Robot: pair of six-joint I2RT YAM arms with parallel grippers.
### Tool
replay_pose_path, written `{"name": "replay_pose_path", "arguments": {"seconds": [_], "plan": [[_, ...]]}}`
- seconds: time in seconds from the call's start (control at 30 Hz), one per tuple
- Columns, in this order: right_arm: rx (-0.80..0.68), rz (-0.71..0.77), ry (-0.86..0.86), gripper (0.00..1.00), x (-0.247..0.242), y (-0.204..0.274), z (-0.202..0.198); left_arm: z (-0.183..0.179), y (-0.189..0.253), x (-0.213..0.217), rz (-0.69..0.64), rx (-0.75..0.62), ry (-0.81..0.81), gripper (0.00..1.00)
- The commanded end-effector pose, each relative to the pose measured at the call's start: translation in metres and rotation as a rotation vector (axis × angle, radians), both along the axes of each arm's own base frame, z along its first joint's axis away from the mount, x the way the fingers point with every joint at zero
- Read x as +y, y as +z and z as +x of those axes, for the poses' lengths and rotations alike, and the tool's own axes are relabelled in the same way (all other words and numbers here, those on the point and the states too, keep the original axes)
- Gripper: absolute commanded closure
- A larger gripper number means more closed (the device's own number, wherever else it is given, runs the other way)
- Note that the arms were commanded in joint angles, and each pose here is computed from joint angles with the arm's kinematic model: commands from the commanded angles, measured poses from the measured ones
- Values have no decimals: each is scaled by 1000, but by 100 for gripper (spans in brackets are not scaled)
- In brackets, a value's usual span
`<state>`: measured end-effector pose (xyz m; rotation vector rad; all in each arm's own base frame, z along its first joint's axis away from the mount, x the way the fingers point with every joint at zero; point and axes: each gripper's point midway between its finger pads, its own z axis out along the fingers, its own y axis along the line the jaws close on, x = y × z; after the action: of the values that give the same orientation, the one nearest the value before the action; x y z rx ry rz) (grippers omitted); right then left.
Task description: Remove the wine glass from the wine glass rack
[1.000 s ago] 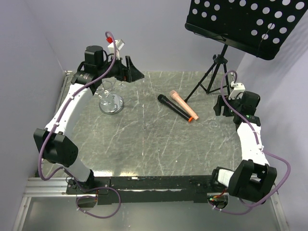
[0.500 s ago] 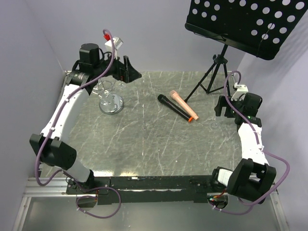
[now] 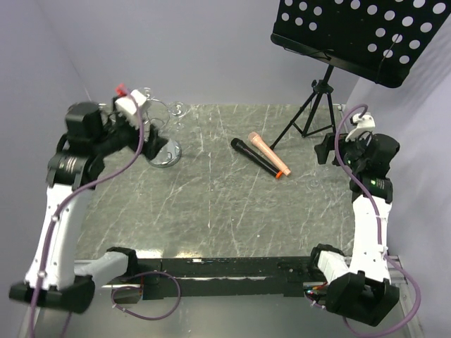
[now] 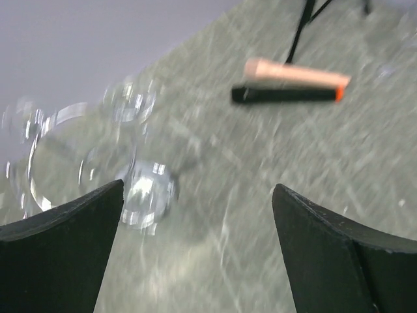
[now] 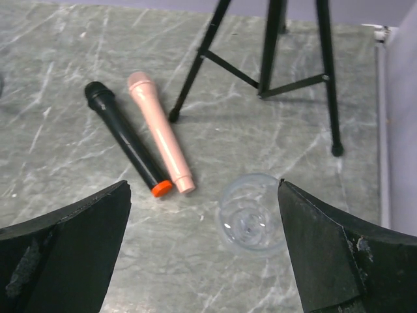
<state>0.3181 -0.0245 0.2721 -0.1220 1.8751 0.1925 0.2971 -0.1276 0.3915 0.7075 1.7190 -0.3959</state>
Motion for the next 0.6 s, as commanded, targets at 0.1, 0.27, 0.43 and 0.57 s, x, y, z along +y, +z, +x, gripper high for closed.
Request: {"name": "replay_pose_path", "arguments": {"seconds": [0.1,0.27,0.43,0.57], "plan": [[-77,-44,135,0,40,39,15,-20,-73,88,51,150,104,0],[-87,-74,204,0,64,47,23,-29,-108,112,38,83,71,0],[-81,-75,224,0,74,56,30,-22,-128,108,37,-62,10,0],[-99,-98,243,0,84,66,36,-14,-143,102,-6,-90,-56,0]]}}
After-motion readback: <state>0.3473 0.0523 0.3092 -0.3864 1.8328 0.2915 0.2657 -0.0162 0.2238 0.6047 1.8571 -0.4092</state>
